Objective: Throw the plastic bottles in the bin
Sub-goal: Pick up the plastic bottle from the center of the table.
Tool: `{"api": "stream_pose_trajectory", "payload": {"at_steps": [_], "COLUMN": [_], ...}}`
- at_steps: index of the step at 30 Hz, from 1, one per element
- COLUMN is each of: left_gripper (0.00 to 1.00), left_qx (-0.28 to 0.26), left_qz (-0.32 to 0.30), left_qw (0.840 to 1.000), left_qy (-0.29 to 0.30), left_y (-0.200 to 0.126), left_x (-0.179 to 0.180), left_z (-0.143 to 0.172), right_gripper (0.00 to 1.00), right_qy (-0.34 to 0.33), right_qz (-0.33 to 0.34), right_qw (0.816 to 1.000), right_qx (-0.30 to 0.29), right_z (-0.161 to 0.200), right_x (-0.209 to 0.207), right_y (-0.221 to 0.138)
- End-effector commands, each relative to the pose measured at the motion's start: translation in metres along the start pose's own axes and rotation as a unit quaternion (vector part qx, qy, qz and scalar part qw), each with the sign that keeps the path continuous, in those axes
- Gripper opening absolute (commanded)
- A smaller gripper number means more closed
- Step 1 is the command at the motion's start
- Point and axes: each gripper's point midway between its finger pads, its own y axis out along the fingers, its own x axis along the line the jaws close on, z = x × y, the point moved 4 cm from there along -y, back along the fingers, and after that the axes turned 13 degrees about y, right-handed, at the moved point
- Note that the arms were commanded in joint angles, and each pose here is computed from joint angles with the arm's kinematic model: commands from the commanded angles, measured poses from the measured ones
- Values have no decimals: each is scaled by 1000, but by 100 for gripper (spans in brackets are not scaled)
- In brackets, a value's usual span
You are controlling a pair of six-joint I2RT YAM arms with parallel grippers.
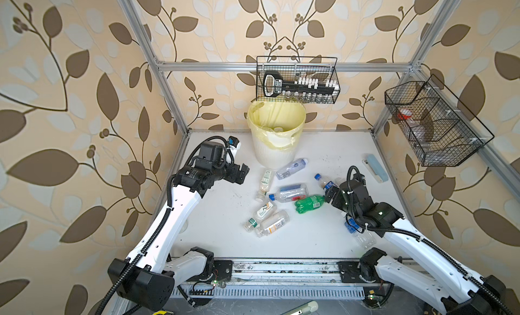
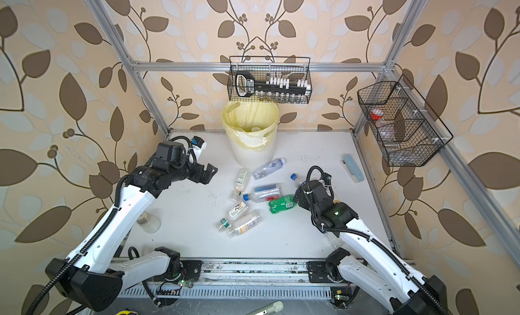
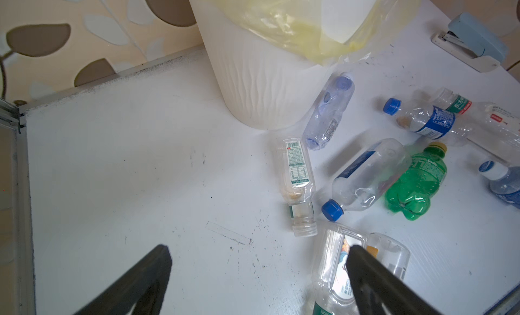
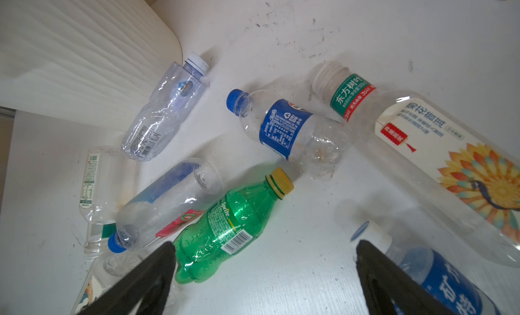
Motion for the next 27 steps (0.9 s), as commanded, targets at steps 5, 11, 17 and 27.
{"api": "stream_pose_trajectory", "payload": {"at_steps": [5, 11, 17, 27], "left_gripper": [99, 99, 99, 99], "left_qx": [17, 44, 39, 72], "left_qz": [1, 4, 10, 48], "left_qw": [1000, 999, 999, 996], "left_qy": [18, 25, 22, 25], "left_y": [7, 14, 19, 37], "left_x": [-4, -8, -10, -19], "left_z": [25, 51, 67, 98], "right_gripper": [100, 100, 100, 100], "right_qy": [32, 78, 91, 116], "right_qz": [59, 38, 9, -2], "right_qw": [998, 996, 995, 992], "right_qx": [-6, 6, 28, 42], "right_z": [2, 14, 29, 52], "right_x": [-18, -17, 5, 20], "right_y": [5, 16, 29, 47]}}
